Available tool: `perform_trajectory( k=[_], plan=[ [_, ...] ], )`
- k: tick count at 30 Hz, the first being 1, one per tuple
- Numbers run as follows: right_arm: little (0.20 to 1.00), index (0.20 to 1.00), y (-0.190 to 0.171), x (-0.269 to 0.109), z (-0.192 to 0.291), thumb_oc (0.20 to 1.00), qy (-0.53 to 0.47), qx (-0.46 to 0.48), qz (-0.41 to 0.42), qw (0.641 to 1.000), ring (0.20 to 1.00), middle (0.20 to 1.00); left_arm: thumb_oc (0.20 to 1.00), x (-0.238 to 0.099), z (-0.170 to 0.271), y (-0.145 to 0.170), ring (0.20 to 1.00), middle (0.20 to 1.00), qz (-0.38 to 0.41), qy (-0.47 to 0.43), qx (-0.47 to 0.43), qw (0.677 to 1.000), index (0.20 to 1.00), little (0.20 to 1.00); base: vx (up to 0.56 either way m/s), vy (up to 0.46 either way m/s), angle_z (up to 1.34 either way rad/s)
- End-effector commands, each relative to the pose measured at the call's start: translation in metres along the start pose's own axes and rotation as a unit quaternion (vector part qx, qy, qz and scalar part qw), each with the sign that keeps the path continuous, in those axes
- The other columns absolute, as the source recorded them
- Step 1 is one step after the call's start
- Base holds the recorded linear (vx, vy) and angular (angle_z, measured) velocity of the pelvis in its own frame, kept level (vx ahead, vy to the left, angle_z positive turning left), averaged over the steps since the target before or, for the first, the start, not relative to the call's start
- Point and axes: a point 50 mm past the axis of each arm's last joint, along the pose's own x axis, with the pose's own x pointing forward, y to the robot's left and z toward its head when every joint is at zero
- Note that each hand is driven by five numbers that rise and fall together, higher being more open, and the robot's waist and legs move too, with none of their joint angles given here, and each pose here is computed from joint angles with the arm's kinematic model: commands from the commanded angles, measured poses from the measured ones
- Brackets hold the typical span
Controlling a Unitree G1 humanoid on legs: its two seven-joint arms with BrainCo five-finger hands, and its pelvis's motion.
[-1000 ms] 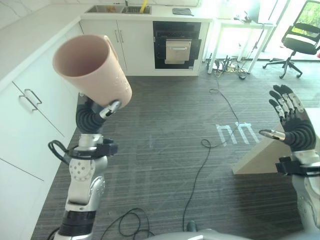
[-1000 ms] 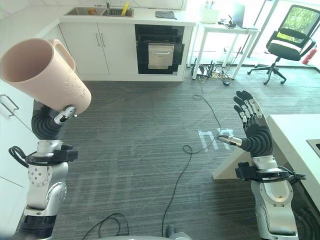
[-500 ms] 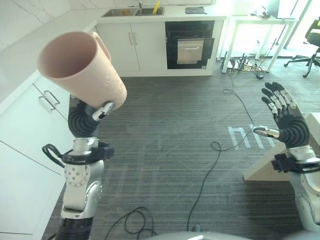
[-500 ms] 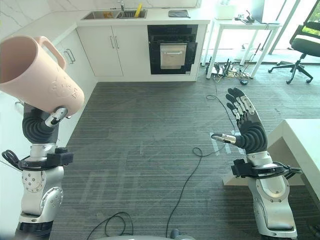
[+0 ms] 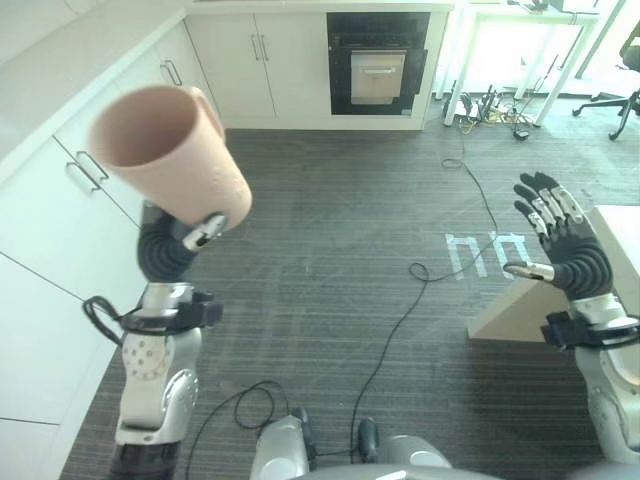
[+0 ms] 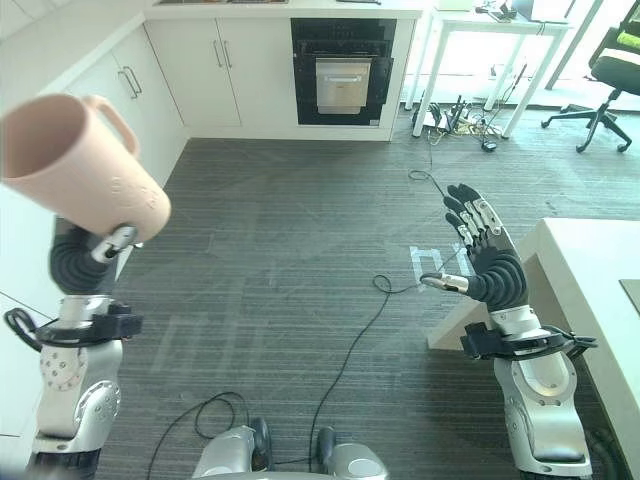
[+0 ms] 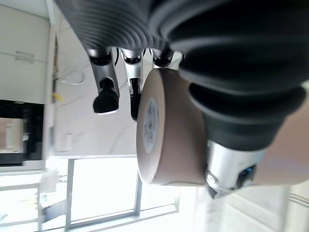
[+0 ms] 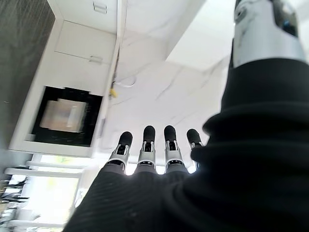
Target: Place the dishes in the dishwasher.
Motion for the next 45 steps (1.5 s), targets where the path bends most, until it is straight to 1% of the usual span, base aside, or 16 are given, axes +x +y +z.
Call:
perform_trajectory(
  k=[1,5,8,12,16,20,22,25,26,27,30,31,34,37,45],
  plan=[
    [1.000,1.000,0.000,-0.009,0.030,1.000,-0.077,0.007,0.034,0.996,1.000,1.000,0.200,-0.004,0.030,-0.008,0.200,0.200,-0.023,-0.081,-0.014,0.996,0.200,0.200,0.48,0.315,-0.32],
    [1.000,1.000,0.000,-0.012,0.037,1.000,-0.088,0.000,0.052,0.995,1.000,1.000,0.200,0.006,0.031,-0.015,0.200,0.200,-0.029,-0.087,-0.001,0.996,0.200,0.200,0.46,0.300,-0.41],
    [1.000,1.000,0.002,-0.008,0.036,1.000,-0.089,-0.002,0.039,0.995,1.000,1.000,0.200,0.011,0.032,-0.018,0.200,0.200,-0.055,-0.079,0.001,0.995,0.200,0.200,0.34,0.205,-0.33],
    [1.000,1.000,0.015,-0.004,0.027,1.000,-0.074,0.012,0.049,0.996,1.000,1.000,0.200,0.012,0.031,-0.022,0.200,0.200,-0.073,-0.072,0.019,0.995,0.200,0.200,0.26,0.123,0.10],
    [1.000,1.000,0.026,0.009,0.028,1.000,-0.087,0.031,0.068,0.993,1.000,1.000,0.200,0.019,0.039,-0.023,0.200,0.200,-0.064,-0.086,0.049,0.993,0.200,0.200,0.16,-0.249,0.19],
    [1.000,1.000,0.023,-0.002,0.028,1.000,-0.073,0.023,0.051,0.996,1.000,1.000,0.200,0.017,0.033,-0.028,0.200,0.200,-0.087,-0.073,0.039,0.993,0.200,0.200,0.31,-0.322,0.64],
    [1.000,1.000,0.022,-0.003,0.029,1.000,-0.075,0.034,0.050,0.995,1.000,1.000,0.200,0.015,0.034,-0.025,0.200,0.200,-0.088,-0.074,0.044,0.992,0.200,0.200,0.18,-0.431,1.33],
    [1.000,1.000,0.026,-0.004,0.028,1.000,-0.078,0.034,0.060,0.995,1.000,1.000,0.200,0.016,0.037,-0.023,0.200,0.200,-0.086,-0.079,0.049,0.992,0.200,0.200,0.06,-0.503,0.21],
    [1.000,1.000,0.027,-0.003,0.027,1.000,-0.078,0.032,0.062,0.995,1.000,1.000,0.200,0.015,0.037,-0.022,0.200,0.200,-0.083,-0.071,0.032,0.993,0.200,0.200,0.06,-0.636,-0.09],
    [1.000,1.000,0.027,0.001,0.028,1.000,-0.076,0.033,0.063,0.995,1.000,1.000,0.200,0.013,0.034,-0.019,0.200,0.200,-0.074,-0.054,-0.005,0.996,0.200,0.200,0.05,-0.494,-0.11],
    [1.000,1.000,0.027,0.014,0.031,1.000,-0.070,0.008,0.084,0.994,1.000,1.000,0.200,0.007,0.031,-0.019,0.200,0.200,-0.063,-0.052,-0.029,0.996,0.200,0.200,0.09,-0.387,0.09],
    [1.000,1.000,0.021,0.015,0.037,1.000,-0.068,-0.002,0.079,0.995,1.000,1.000,0.200,0.004,0.031,-0.019,0.200,0.200,-0.064,-0.051,-0.039,0.996,0.200,0.200,0.09,-0.293,-0.30],
    [1.000,1.000,0.014,0.013,0.038,1.000,-0.077,-0.010,0.065,0.995,1.000,1.000,0.200,0.003,0.031,-0.022,0.200,0.200,-0.078,-0.062,-0.028,0.995,0.200,0.200,0.03,-0.009,-0.09],
    [1.000,1.000,0.012,0.004,0.038,1.000,-0.076,-0.006,0.075,0.994,1.000,1.000,0.200,-0.002,0.031,-0.014,0.200,0.200,-0.075,-0.060,-0.004,0.995,0.200,0.200,0.08,0.140,-0.06],
    [1.000,1.000,0.029,0.007,0.032,1.000,-0.071,0.002,0.080,0.994,1.000,1.000,0.200,0.004,0.036,-0.010,0.200,0.200,-0.090,-0.062,0.018,0.994,0.200,0.200,0.07,0.064,-0.05]
  ],
)
